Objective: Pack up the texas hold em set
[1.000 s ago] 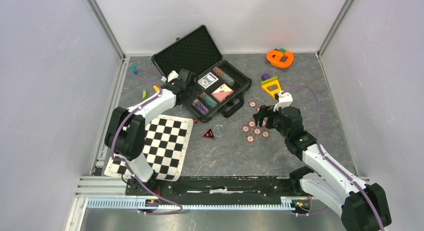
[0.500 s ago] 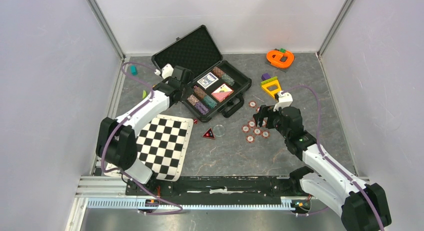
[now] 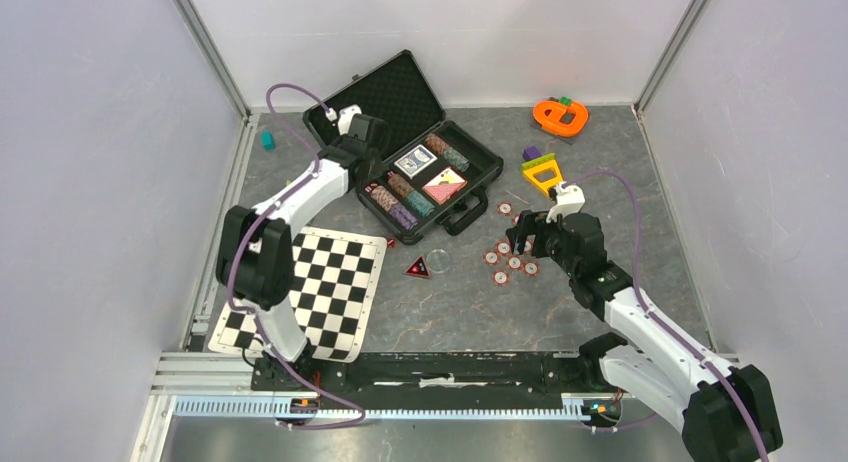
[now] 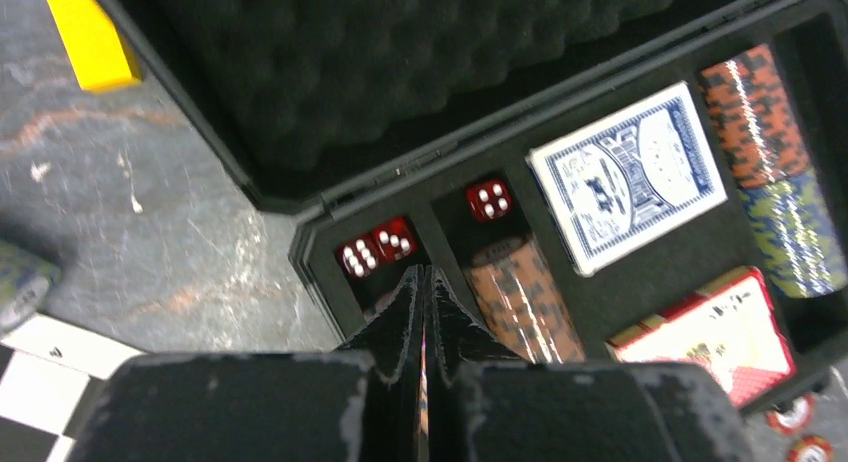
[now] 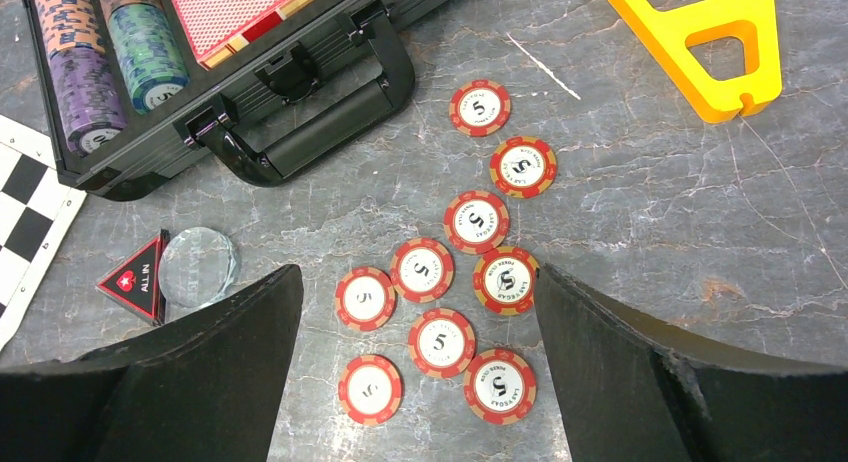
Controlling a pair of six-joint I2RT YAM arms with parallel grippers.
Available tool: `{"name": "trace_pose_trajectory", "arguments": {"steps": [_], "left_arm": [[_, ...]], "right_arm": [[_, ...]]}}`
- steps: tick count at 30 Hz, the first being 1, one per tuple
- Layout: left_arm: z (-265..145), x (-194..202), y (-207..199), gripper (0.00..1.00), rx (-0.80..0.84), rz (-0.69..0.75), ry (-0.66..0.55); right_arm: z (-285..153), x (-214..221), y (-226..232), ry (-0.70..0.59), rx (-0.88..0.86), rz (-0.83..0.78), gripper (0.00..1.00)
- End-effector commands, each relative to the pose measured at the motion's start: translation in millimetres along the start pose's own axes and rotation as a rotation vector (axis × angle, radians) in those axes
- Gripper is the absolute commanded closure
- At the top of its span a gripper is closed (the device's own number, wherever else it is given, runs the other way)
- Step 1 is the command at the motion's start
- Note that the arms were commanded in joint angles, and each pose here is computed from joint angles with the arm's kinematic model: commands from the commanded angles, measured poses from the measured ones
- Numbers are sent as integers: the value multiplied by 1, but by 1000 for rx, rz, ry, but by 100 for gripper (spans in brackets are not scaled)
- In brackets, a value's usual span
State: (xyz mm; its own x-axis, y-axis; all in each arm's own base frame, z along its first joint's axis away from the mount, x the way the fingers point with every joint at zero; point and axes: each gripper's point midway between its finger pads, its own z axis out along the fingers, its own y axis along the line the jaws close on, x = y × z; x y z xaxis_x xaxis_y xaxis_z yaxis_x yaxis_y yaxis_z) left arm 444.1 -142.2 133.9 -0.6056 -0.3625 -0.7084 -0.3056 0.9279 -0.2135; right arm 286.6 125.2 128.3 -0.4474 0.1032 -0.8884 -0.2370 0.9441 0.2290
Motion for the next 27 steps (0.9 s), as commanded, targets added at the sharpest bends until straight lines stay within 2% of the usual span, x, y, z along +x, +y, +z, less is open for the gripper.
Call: {"name": "trace_pose_trajectory", "arguments": {"steps": [1,6,10,13,18,24,27], "left_arm": [[21,-20,7,98,-29,136,-5],[39,-7,2,98,3,208,64],[41,16,-9,93,84,269,181],[39,33,-2,92,75,312,260],[25,45,-1,91,109,344,292],[4,57,-18,90,246,351,378],[0,53,-23,89,273,350,374]], "right_arm": [[2,-3,3,-13,-14,-13,9],[3,-2,3,-6,-13,-15,9],[4,-3,3,-4,-14,-14,9],[4,-3,3,-2,-15,-14,9],[5,-1,4,3,-18,-16,9],[5,0,6,9,-29,-16,10],[5,1,8,14,-39,-13,10]]}}
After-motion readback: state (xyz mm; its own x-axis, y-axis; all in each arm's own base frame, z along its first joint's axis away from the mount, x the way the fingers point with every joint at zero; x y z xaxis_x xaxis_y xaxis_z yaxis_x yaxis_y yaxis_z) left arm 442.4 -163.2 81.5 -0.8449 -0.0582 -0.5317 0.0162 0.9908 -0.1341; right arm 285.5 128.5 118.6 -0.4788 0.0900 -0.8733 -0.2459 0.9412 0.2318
